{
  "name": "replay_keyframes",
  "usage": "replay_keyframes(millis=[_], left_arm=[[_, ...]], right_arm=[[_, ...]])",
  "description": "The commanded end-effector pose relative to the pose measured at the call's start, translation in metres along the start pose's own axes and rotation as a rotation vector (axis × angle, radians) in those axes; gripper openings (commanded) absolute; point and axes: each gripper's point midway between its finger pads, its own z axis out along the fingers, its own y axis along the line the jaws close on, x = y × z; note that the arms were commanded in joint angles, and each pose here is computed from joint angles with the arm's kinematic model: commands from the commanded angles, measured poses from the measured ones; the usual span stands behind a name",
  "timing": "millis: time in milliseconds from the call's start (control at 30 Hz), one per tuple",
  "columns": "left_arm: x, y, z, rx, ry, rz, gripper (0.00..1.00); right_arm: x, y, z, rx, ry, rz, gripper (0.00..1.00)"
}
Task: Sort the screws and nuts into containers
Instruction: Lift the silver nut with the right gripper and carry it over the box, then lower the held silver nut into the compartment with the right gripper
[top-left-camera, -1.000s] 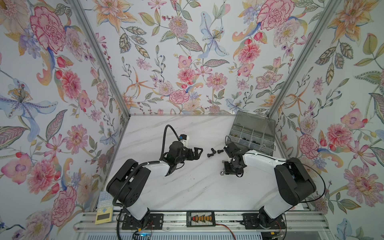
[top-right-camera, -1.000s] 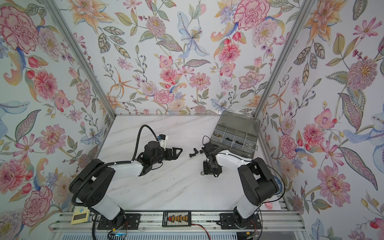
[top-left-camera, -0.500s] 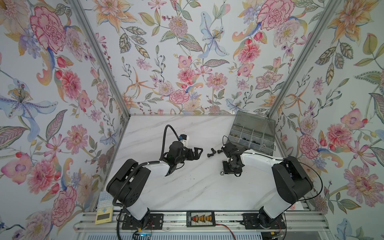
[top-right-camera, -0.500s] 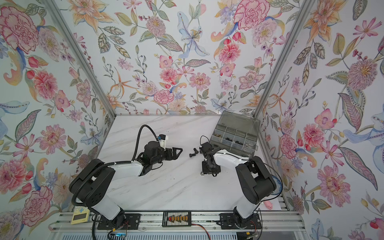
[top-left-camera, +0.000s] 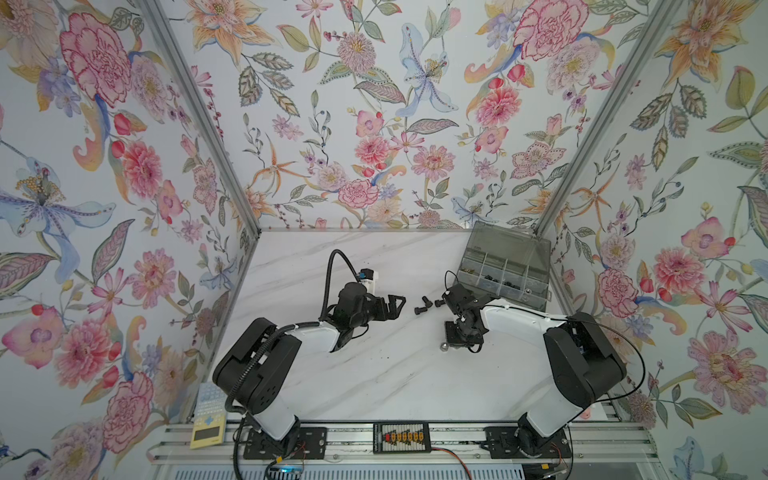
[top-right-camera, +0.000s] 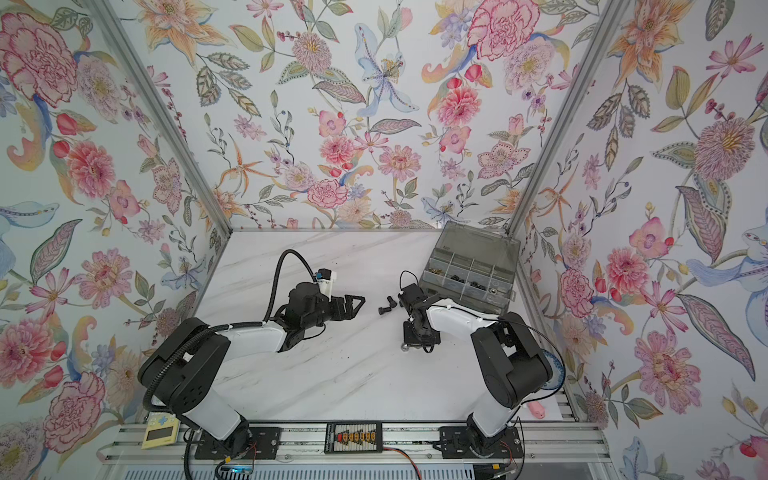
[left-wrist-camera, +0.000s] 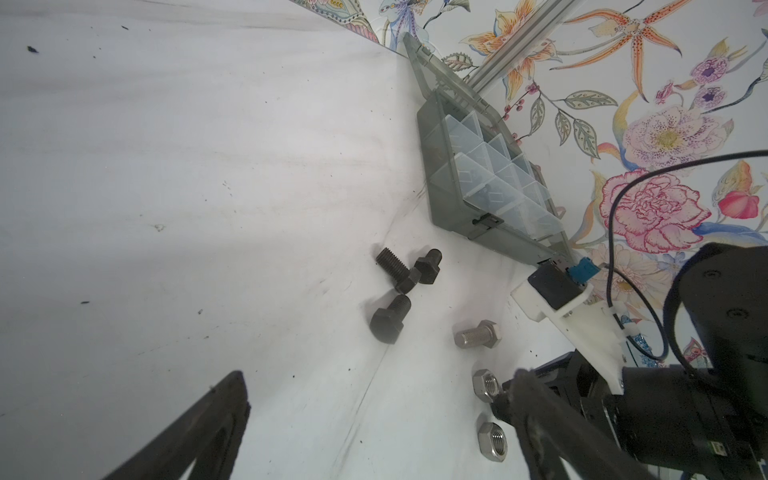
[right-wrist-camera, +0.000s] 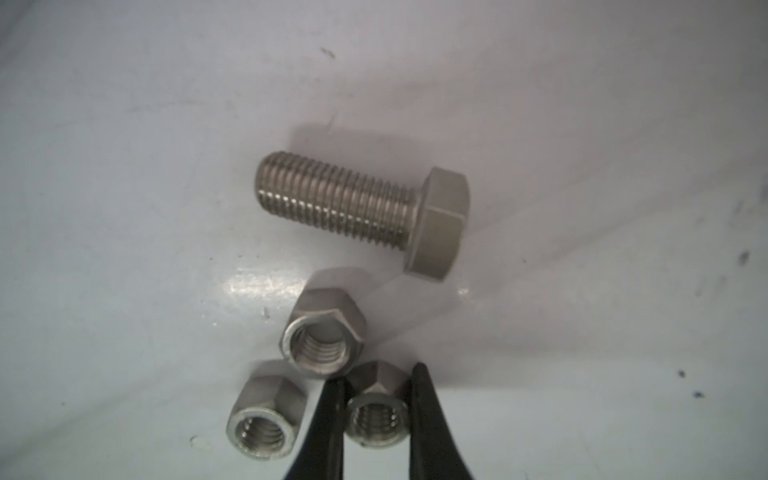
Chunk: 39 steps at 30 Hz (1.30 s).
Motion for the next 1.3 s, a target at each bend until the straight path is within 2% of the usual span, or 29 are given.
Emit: replay_keyframes(millis=[0,200,400,800,1033,1267], left_arm=[[0.001,0.0,0.002,-0.005,0.003,-0.003,0.99],[0.0,0.001,0.0,-0.009,-0.003,-0.002,1.0],[0.001,0.001,-0.003,-0.009,-0.009,-0.002,0.99],[-0.002,-0.002,-0.005,-0.004,-0.029,-0.01,0.99],[0.0,-0.005,-0.004,0.015,-0.025,-0.013,0.99],[-0.001,-0.006,-0.004,0.021,-0.03,-0.011,0.99]], right_arm=[[0.014,-0.006,0.018,0.036,0.054,-0.005,0.0],[-0.01,-0.011,0.003,-0.015,0.001,0.0,0.0],[-0.051,-0.035,-0.031,-0.098,-0.101,0.075,0.0],[-0.157,-0.161,-0.098,-0.079,-0.333,0.318,0.0],[-0.2,-0.234,-0.091,-0.033,-0.337,0.442,0.0],[-0.202,-0.269,-0.063,-0.016,-0.291,0.519,0.0]])
